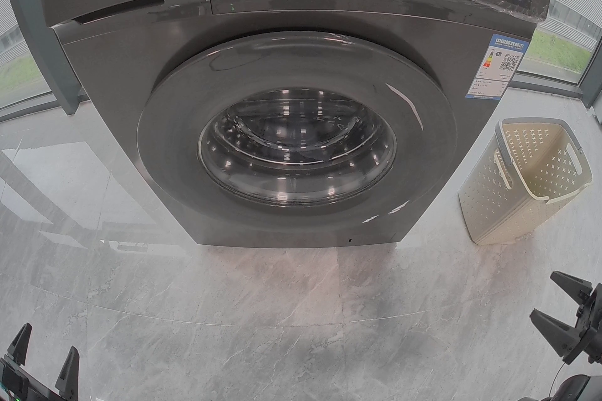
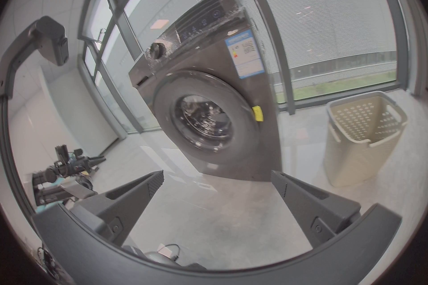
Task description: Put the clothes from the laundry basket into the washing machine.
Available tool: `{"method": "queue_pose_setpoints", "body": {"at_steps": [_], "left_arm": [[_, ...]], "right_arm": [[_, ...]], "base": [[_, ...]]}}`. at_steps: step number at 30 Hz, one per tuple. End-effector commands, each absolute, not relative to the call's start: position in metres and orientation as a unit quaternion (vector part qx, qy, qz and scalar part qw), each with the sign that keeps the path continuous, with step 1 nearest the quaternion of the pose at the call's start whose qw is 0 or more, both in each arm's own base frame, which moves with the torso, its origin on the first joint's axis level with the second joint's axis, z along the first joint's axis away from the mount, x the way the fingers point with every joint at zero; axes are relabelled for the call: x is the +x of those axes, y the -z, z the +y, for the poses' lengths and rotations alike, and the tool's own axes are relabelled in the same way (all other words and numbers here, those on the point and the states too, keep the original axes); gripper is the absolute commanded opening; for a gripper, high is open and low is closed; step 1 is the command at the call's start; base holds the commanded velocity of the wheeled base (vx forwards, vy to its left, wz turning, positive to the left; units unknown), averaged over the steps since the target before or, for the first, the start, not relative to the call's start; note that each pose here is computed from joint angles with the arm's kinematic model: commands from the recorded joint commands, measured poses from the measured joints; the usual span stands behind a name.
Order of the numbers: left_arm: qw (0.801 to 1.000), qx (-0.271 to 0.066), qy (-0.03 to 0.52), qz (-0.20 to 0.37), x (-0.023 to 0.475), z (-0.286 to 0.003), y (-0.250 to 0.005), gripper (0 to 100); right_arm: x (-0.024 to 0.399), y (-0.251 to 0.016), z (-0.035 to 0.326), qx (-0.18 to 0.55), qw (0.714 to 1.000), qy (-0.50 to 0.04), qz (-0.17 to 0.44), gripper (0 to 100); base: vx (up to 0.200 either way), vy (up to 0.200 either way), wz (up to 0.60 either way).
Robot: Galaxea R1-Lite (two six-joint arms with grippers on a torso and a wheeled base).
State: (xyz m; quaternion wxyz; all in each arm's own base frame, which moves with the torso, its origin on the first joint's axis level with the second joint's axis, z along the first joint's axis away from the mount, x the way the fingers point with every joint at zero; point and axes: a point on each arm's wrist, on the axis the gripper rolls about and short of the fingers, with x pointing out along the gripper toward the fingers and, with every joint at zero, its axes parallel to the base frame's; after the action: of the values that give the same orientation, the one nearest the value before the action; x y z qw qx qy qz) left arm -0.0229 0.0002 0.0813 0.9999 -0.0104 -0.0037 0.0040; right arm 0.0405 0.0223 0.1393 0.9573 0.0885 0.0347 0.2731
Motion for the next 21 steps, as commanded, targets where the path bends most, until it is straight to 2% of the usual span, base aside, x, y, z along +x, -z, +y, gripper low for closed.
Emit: {"method": "queue_pose_setpoints", "body": {"at_steps": [1,4,13,21], "left_arm": [[1.0,-0.011,-0.002,0.004,-0.022,0.0,-0.076,100],[1.0,-0.011,-0.002,0.005,-0.022,0.0,-0.076,100],[1.0,-0.011,-0.003,0.004,-0.022,0.0,-0.076,100],[1.0,-0.015,-0.003,0.003,-0.022,0.0,-0.077,100]], "right_arm": [[-0.023,-0.121,-0.001,0.054,0.987,-0.134,-0.073,100],[-0.021,-0.112,-0.001,0.055,0.99,-0.106,-0.073,100],[-0.019,-0.092,-0.001,0.034,0.998,0.035,-0.045,100],[-0.022,-0.078,-0.001,0.027,0.999,0.043,-0.005,100]], "base": [[0.0,0.0,0.0],[0.0,0.0,0.0],[0.0,0.0,0.0],[0.0,0.0,0.0]]}}
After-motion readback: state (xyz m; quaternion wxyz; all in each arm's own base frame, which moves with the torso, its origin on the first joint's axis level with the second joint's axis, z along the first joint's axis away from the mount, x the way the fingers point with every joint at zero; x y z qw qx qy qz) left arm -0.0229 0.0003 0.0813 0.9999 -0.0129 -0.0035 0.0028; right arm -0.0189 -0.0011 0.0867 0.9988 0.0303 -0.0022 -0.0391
